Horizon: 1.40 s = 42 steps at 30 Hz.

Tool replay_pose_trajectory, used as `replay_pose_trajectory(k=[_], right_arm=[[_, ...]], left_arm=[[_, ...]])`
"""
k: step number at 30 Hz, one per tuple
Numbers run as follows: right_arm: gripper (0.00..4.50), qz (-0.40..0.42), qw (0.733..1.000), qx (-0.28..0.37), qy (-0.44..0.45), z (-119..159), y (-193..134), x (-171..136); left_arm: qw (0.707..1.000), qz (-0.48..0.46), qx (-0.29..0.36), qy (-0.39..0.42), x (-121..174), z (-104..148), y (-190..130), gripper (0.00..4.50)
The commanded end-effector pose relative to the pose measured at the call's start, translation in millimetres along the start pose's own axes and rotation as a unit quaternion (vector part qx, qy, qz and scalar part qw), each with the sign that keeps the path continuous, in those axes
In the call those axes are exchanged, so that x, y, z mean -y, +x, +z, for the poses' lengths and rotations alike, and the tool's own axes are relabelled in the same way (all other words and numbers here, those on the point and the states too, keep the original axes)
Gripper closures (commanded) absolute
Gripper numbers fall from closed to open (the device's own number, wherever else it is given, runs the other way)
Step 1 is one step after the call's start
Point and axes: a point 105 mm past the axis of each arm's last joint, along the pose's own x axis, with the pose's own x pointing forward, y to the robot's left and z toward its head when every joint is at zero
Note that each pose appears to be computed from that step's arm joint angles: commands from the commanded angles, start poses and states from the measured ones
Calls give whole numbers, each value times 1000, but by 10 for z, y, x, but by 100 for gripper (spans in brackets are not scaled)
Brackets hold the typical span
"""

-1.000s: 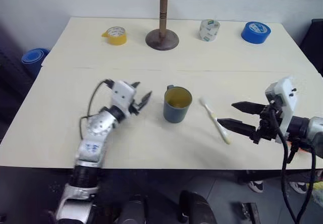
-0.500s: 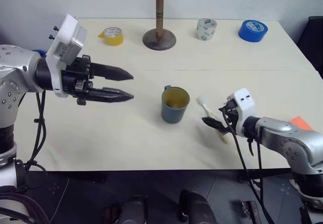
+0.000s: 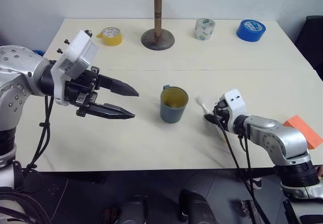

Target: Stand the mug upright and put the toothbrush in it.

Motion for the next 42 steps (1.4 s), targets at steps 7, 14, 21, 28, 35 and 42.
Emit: replay_pose_trajectory(k=[7,14,21,28,35,42], right_arm=[[414,4,1000,8,-5,22,-30,-33],[414,-23,951,305,50,1136,-348,63],[414,117,887,443,56,1719,-447,-586],[414,173,877,444,61,1872,-158,-973],[414,196,887,415,49,1656,-45,-1165],[228,211,891,400,42,1527,-71,-1222]], left_arm=[[1000,13,12,20,-31,76,-37,168],[998,51,28,1,-67,53,-108,168],[996,83,45,-6,-94,91,-151,168],[994,100,42,-9,-112,74,-182,168],[993,114,40,-8,-109,89,-232,168],[993,115,37,-7,-138,57,-204,168]])
